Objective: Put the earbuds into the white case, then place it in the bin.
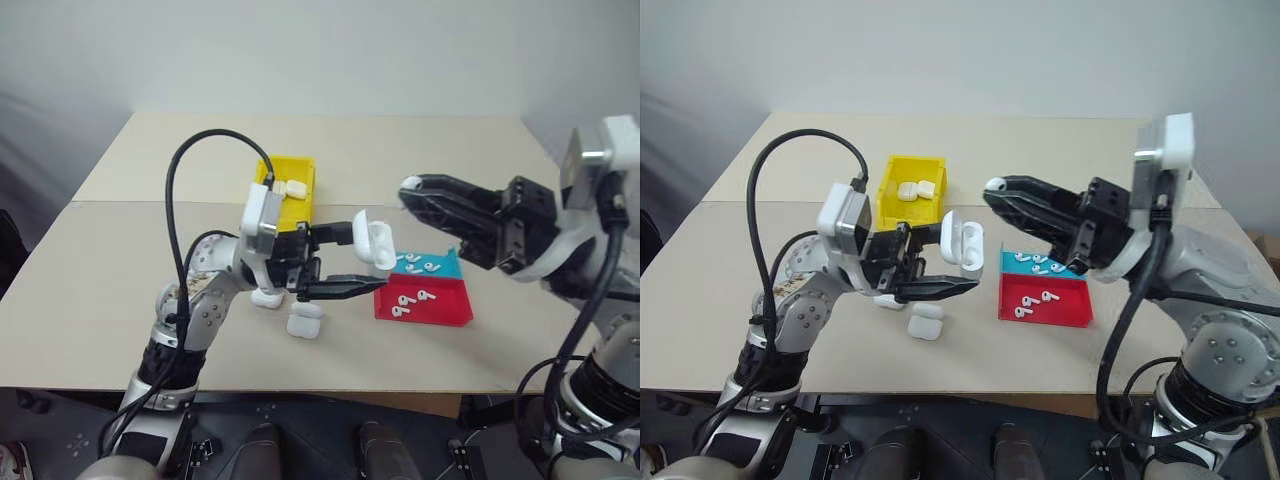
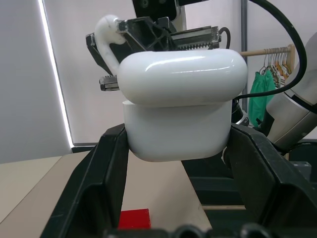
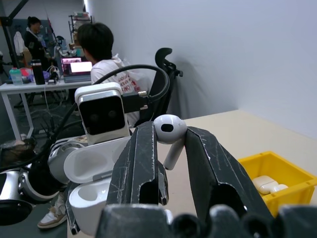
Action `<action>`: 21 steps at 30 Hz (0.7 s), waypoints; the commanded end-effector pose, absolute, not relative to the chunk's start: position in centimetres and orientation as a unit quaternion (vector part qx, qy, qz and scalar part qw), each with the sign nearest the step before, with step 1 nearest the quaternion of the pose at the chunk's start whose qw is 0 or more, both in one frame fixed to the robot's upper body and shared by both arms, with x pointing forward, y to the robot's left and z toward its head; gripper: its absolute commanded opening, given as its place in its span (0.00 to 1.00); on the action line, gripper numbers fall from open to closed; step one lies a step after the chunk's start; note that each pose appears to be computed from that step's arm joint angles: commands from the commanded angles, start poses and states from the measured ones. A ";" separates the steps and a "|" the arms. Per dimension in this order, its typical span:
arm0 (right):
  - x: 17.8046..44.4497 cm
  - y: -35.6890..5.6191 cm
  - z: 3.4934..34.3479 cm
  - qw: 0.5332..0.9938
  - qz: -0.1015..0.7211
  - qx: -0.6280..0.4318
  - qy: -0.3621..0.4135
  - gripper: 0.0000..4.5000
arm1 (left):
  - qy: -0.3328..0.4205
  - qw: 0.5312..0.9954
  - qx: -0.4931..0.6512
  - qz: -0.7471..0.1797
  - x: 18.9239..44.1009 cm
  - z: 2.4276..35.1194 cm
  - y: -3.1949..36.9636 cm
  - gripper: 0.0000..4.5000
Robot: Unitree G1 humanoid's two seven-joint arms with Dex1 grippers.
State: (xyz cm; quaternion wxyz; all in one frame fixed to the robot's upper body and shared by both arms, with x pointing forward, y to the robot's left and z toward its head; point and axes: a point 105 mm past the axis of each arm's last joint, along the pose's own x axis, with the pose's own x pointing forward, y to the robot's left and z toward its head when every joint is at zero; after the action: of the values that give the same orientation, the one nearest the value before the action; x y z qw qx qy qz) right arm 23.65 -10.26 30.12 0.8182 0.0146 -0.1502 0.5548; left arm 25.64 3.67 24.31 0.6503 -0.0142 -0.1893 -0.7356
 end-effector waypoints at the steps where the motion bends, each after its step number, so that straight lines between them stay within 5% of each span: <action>1: 22.7 -9.4 30.6 0.807 0.565 0.010 -0.173 0.14 | -0.201 0.641 -0.004 -0.741 25.5 25.3 3.2 0.61; 20: 22.6 -9.6 28.8 0.815 0.562 -0.011 -0.140 0.14 | -0.207 0.643 -0.001 -0.737 25.5 25.5 3.1 0.61; 21: 22.6 -9.6 28.7 0.816 0.562 -0.012 -0.137 0.22 | -0.207 0.644 -0.001 -0.737 25.5 25.5 3.1 0.61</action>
State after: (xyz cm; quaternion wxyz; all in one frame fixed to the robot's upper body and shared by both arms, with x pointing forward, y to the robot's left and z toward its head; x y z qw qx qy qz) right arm 23.14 -9.80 28.49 0.8214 -0.0044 -0.1281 0.5558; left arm 25.89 3.06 24.57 0.6501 -0.0045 -0.1841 -0.7372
